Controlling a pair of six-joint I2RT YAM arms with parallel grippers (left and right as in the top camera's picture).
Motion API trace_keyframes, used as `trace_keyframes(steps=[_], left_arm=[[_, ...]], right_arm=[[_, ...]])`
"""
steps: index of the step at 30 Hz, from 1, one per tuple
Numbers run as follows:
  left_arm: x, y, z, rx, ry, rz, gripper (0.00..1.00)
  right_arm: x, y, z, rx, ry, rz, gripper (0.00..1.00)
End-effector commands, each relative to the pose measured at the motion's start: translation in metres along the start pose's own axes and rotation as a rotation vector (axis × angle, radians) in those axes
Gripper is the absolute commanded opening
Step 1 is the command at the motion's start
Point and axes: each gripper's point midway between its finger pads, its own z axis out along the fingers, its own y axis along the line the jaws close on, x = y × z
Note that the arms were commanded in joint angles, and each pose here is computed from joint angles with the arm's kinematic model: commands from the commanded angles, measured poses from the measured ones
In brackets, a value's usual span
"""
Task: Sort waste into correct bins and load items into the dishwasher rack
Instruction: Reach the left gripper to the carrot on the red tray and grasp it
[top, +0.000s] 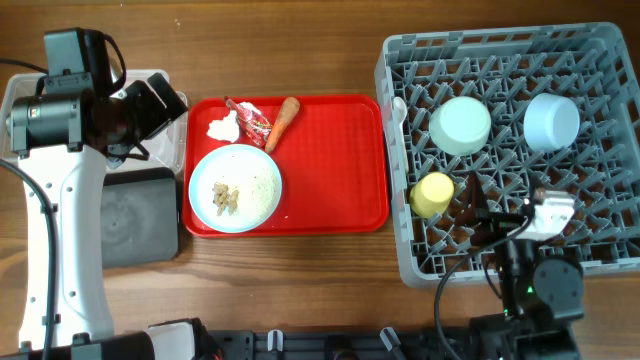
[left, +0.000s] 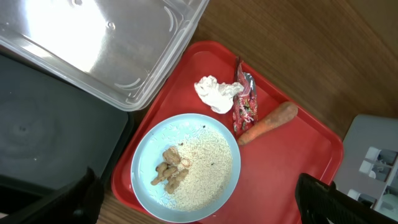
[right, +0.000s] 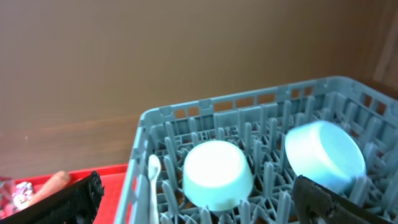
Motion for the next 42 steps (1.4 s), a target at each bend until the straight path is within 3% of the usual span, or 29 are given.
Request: trace_keyframes(steps=[1, 13, 32, 36, 38, 42], left_arm=[[-0.002, 0.001, -0.003, 0.001, -0.015, -0.01, 1.0], [-0.002, 0.001, -0.003, 0.0, -0.015, -0.01, 1.0], [-0.002, 0.001, -0.003, 0.001, -0.015, -0.01, 1.0], [-0.003, -0.027, -0.005, 0.147, 0.011, -0.109, 1.0], [-0.009, -0.054, 0.0, 0.238, -0.001, -0.073, 1.0], [0.008, -0.088, 0.034, 0.21, 0.025, 0.112, 1.0]], right_arm=[[0.016, -0.01, -0.001, 0.016, -0.051, 0.087, 1.0], [0.045, -0.015, 0.017, -0.012, -0.135, 0.341, 1.0], [0.046, -0.015, 0.017, -0.01, -0.129, 0.345, 1.0], [0.047, -0.015, 0.017, -0.01, -0.129, 0.345, 1.0], [0.047, -0.015, 0.017, -0.011, -0.129, 0.345, 1.0], [0.047, -0.015, 0.017, -0.01, -0.129, 0.345, 1.0]])
